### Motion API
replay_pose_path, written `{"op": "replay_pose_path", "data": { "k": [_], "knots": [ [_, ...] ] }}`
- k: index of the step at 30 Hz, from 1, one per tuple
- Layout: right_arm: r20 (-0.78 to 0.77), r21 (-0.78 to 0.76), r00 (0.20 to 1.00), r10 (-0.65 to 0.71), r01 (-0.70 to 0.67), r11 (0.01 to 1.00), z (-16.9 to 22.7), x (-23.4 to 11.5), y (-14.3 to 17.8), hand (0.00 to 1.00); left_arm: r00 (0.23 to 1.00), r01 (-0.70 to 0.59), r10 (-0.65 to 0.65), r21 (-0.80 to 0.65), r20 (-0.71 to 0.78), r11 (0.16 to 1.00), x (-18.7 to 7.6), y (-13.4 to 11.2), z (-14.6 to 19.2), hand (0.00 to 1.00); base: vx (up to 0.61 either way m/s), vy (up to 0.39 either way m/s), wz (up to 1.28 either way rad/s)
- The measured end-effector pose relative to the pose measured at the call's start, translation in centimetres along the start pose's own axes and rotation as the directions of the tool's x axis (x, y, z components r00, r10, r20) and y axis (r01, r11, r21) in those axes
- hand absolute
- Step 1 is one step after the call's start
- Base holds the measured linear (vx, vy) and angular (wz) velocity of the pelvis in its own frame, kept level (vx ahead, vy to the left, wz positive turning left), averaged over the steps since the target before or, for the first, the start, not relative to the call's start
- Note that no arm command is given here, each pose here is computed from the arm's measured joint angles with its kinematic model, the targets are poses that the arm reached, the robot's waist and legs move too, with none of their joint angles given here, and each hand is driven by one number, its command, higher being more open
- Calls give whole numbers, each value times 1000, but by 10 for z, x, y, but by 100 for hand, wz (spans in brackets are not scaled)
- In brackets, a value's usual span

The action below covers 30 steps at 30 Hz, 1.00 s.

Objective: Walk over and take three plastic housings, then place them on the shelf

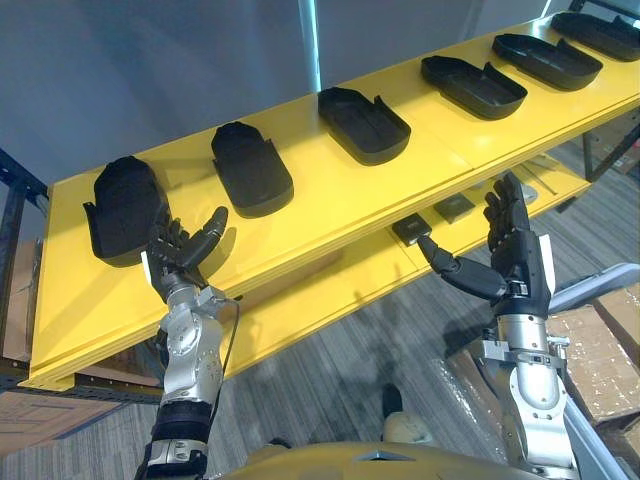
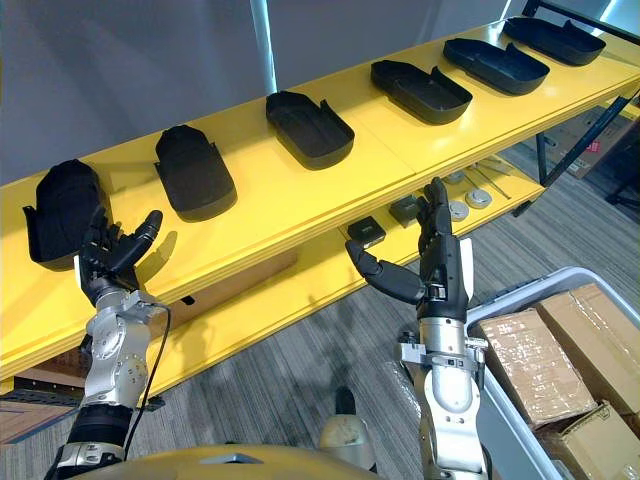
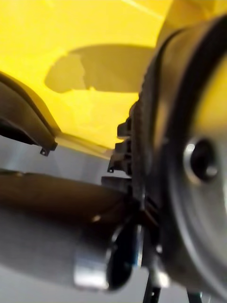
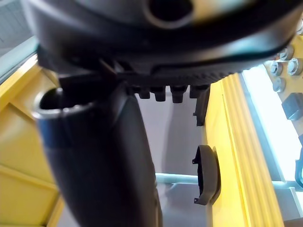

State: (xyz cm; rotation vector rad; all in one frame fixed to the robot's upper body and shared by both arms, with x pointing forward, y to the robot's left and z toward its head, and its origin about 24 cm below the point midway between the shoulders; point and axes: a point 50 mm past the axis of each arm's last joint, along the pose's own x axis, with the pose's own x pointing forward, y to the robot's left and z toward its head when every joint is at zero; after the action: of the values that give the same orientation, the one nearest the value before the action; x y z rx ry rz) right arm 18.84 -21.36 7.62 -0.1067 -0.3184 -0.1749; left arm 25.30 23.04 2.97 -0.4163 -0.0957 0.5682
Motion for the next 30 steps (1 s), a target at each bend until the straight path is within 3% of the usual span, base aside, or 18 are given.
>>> {"op": "replay_pose_path", "data": {
  "k": [30],
  "knots": [
    [-8, -2, 1000, -10, 10, 1000, -2, -2, -1, 100, 999, -46, 46, -17, 17, 999, 2, 7, 4, 100, -4, -2, 0]
  ]
}}
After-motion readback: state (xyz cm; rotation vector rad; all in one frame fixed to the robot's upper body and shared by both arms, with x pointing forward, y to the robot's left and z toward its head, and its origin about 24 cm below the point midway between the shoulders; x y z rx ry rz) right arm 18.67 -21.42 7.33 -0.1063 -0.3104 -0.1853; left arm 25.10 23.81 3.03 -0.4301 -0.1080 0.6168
